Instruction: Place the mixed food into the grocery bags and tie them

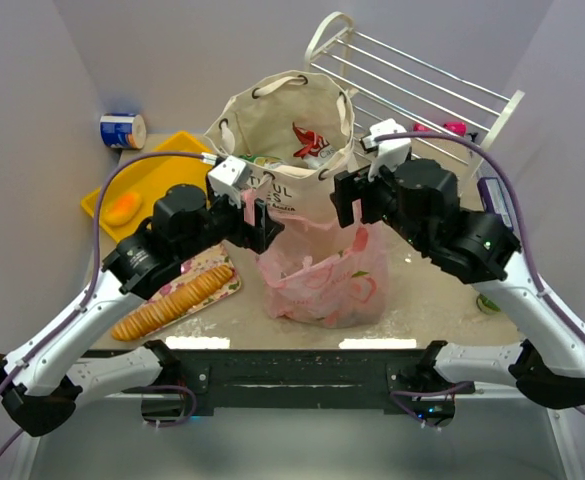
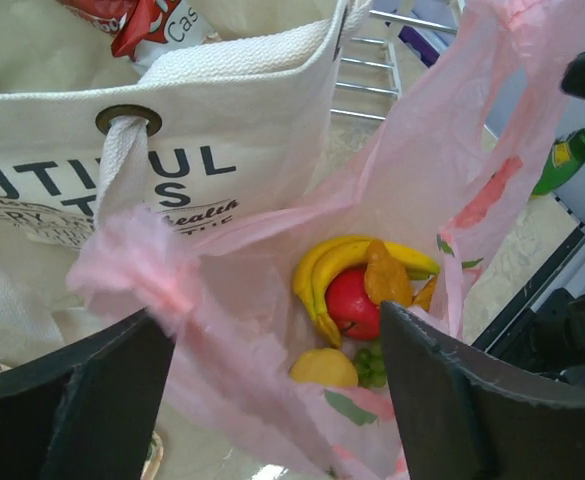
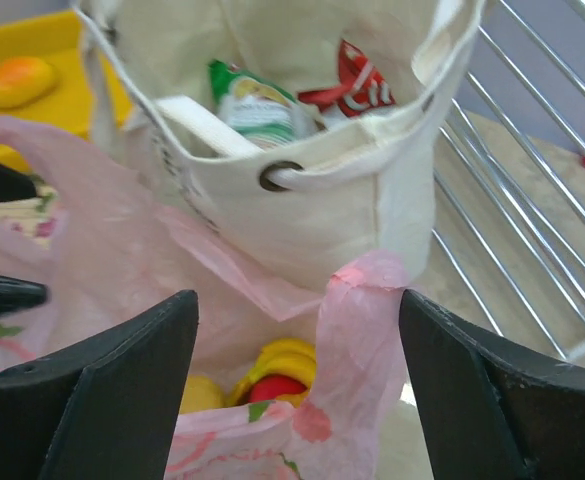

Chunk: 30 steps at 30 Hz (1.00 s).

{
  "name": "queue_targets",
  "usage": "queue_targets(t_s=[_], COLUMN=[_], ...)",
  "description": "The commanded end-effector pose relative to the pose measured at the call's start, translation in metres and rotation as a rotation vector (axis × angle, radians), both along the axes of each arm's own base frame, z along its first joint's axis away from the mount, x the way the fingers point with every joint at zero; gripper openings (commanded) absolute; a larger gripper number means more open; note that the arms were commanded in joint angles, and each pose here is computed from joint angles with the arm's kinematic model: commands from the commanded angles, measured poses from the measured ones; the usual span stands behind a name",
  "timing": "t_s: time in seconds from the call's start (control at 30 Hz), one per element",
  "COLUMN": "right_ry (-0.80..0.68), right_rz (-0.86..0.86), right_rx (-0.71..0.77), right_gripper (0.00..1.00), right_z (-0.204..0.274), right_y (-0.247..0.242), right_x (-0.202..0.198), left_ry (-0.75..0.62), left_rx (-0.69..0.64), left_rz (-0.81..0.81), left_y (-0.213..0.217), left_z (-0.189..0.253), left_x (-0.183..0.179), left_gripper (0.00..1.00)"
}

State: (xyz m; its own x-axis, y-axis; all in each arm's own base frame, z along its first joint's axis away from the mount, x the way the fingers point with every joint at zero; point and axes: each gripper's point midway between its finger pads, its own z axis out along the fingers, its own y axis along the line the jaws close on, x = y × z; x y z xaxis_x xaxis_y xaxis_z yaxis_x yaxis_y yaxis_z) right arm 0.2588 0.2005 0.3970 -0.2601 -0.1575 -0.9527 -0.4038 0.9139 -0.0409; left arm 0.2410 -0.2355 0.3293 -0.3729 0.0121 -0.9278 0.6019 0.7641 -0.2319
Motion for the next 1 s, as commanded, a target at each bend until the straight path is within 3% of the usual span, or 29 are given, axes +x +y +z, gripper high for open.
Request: queue_targets(t_s=[0.0, 0.13, 0.27, 0.4, 0.5, 0.57, 0.67, 0.97], right_ry=[0.010, -0.016, -0.037, -0.061, -0.066, -0.088, -0.115, -0.247], right_rz=[0.229, 0.344, 0.364, 0.554, 0.690, 0.790, 0.860, 1.033], right_rx=[0.117, 0.161, 0.169, 0.165, 0.098, 0.069, 0.035, -0.081], right_gripper=[0.87, 0.89, 0.89, 0.92, 0.93, 0.94, 0.94, 0.95], right_z=[0.040, 0.052, 0.053, 0.057, 0.047, 0.047, 0.044, 0.040], right_y=[0.023, 0.049, 0.064, 0.097, 0.124, 0.140, 0.158, 0.192], right_x=[-0.034, -0.038, -0.029, -0.039, -0.038, -0.042, -0.036, -0.024], left_ry=[-0.169, -0.218, -0.242, -0.294, -0.283, -0.203, -0.190, -0.240], left_rx=[-0.129, -0.127, -0.056, 0.008, 0.032, -0.003, -0.074, -0.085], left_rz=[-0.059, -0.048, -0.001, 0.092, 0.107, 0.113, 0.183, 0.179], left_y=[0.000, 0.009, 0.014, 0.033, 0.053, 0.079, 0.116, 0.134], left_z=[0.071, 0.107, 0.115, 0.131, 0.126, 0.104, 0.096, 0.061], left_x=[-0.012, -0.015, -0.001, 0.015, 0.049, 0.084, 0.113, 0.097], left_gripper=[0.99, 1.00, 1.00, 1.00, 1.00, 1.00, 1.00, 1.00])
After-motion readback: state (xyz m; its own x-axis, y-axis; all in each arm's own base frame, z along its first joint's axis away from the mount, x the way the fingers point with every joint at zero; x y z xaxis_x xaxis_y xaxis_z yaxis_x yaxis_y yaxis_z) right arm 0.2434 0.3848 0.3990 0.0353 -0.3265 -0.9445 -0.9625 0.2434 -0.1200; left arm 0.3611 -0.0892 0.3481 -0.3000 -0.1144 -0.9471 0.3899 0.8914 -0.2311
